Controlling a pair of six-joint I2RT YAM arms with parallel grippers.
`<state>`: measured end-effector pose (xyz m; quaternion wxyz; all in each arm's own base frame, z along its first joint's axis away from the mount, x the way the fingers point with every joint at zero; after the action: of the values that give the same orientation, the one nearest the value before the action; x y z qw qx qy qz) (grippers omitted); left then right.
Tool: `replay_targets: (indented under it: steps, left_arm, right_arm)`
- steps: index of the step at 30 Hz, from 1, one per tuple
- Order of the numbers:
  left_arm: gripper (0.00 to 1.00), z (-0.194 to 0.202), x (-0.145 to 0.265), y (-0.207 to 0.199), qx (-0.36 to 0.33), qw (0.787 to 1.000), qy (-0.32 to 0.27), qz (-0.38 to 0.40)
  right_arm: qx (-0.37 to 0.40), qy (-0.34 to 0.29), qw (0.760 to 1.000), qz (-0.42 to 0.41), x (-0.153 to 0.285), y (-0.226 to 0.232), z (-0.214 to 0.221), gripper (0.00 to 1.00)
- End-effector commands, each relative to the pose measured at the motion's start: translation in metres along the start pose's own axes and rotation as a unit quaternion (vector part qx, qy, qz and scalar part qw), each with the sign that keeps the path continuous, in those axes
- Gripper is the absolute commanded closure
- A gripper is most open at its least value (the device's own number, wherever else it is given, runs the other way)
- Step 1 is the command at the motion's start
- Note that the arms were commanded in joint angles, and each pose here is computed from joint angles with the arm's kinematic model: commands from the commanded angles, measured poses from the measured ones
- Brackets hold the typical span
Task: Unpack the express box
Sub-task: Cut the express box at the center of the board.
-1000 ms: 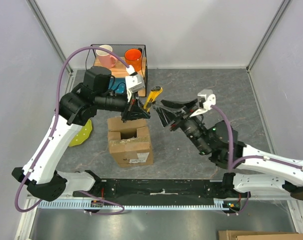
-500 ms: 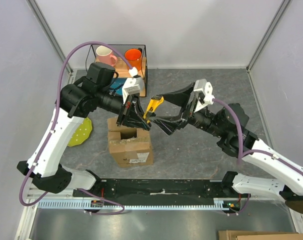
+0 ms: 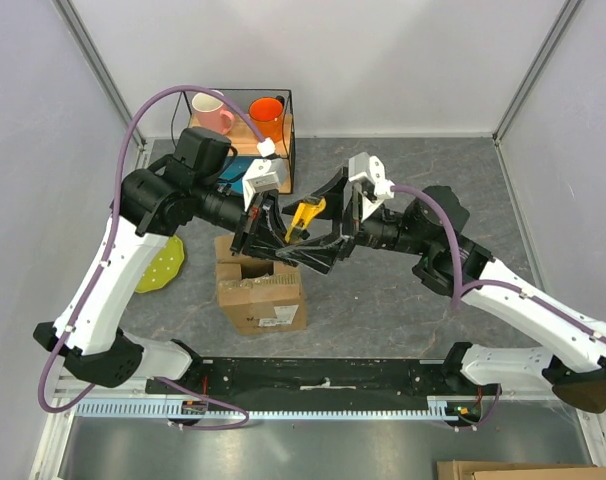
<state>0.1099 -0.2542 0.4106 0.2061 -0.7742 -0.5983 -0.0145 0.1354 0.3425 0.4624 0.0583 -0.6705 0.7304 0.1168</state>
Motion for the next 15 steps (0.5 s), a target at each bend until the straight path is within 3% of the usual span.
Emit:
replay_targets:
  steps: [1, 5, 8, 11, 12, 14, 15]
  left_arm:
    - [0.98, 0.0, 0.002, -0.015, -0.015, 1.0, -0.009, 0.021]
    - [0.98, 0.005, 0.003, -0.017, -0.014, 1.0, -0.007, 0.021]
    - [0.98, 0.007, 0.004, -0.018, -0.016, 1.0, -0.005, 0.018]
    - [0.98, 0.008, 0.005, -0.021, -0.023, 1.0, -0.004, 0.017]
    - [0.98, 0.007, 0.005, -0.02, -0.027, 1.0, -0.004, 0.014]
    - [0.89, 0.007, 0.007, -0.019, -0.037, 0.999, -0.001, 0.002]
    - [0.71, 0.007, 0.008, -0.017, -0.044, 0.999, 0.001, -0.007]
  right_arm:
    - [0.01, -0.023, 0.999, -0.031, -0.009, 0.009, -0.026, 0.22]
    - [0.015, -0.025, 0.999, -0.032, -0.015, 0.005, -0.031, 0.32]
    - [0.014, -0.024, 0.999, -0.037, -0.016, 0.003, -0.036, 0.48]
    - [0.007, -0.012, 0.999, -0.043, -0.016, 0.001, -0.033, 0.81]
    - [0.002, -0.007, 0.999, -0.043, -0.015, -0.001, -0.03, 1.0]
    - [-0.006, 0.006, 0.999, -0.038, -0.01, -0.005, -0.023, 1.0]
    - [-0.008, 0.007, 0.999, -0.031, -0.007, -0.008, -0.023, 1.0]
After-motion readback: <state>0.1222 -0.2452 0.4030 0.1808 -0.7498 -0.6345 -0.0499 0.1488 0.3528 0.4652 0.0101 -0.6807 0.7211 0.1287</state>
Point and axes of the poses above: each gripper's point midway between its finger pads, its own x axis back along the fingers, its own y axis along the line the jaws close on, z = x × y, the point moved 1 cm from there along x, back along the fingers, and after that the axes turned 2 degrees about -x, right-handed, at the moved point
